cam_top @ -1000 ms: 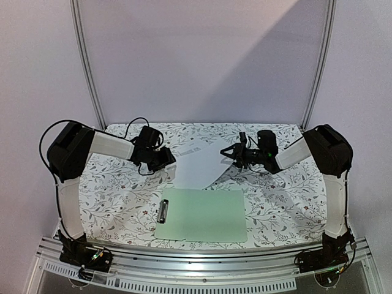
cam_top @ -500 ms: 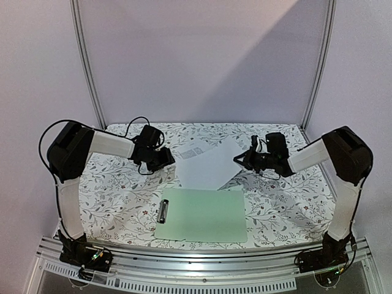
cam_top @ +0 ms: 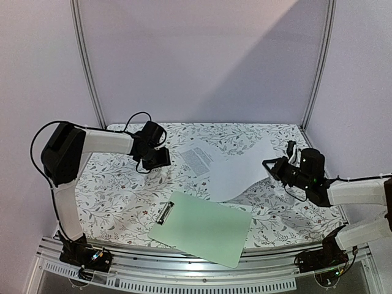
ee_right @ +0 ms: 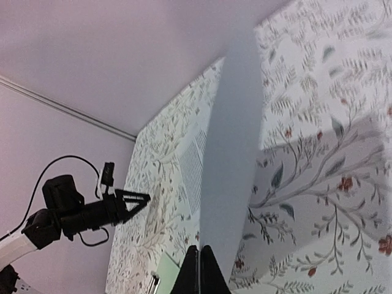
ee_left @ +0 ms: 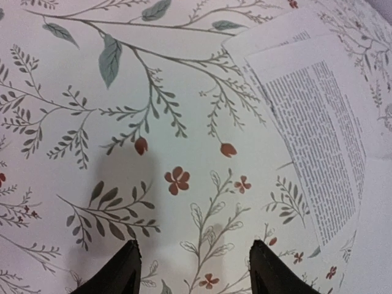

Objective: Put the files into the folder

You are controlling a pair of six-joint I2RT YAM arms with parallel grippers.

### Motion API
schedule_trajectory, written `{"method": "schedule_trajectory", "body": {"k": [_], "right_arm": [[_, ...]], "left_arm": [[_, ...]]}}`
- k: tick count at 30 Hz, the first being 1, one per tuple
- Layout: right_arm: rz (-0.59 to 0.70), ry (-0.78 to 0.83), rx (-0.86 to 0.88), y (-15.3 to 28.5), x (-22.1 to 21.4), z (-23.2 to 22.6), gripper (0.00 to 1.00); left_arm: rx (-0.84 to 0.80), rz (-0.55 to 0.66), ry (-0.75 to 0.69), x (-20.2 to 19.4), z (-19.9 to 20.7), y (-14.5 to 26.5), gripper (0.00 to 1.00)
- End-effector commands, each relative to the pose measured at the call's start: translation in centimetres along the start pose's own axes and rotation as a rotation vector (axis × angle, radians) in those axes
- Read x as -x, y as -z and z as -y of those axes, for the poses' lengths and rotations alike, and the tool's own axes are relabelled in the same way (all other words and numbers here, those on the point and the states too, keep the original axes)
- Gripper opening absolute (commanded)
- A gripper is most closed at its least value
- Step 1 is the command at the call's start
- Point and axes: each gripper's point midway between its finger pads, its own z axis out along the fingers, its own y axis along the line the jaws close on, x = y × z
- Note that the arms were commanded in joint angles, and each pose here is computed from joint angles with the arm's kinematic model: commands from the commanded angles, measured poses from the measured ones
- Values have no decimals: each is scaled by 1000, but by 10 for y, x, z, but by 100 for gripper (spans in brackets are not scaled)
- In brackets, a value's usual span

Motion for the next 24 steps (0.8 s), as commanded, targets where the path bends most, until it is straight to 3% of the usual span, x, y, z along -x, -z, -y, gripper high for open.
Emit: {"method": "schedule_trajectory", "body": {"k": [1,5,8,12,24], "right_arm": [[159,174,4,0,52,-41,0],[164,190,79,-3,64,-71,0],[146,172,128,1,64,-88,0],[141,181,141,16,62,-97,0],[87,225,218,56,47,-125,0]], "left_arm": [[-49,-41,-158,-25,31,23,60],[-69,-127,-395,-73,57,44,59],[3,-165,-558,-103,57,62,59],[164,-220,-606,-121,25,74,59],[153,-399,-656,-190,2,87,57]]}}
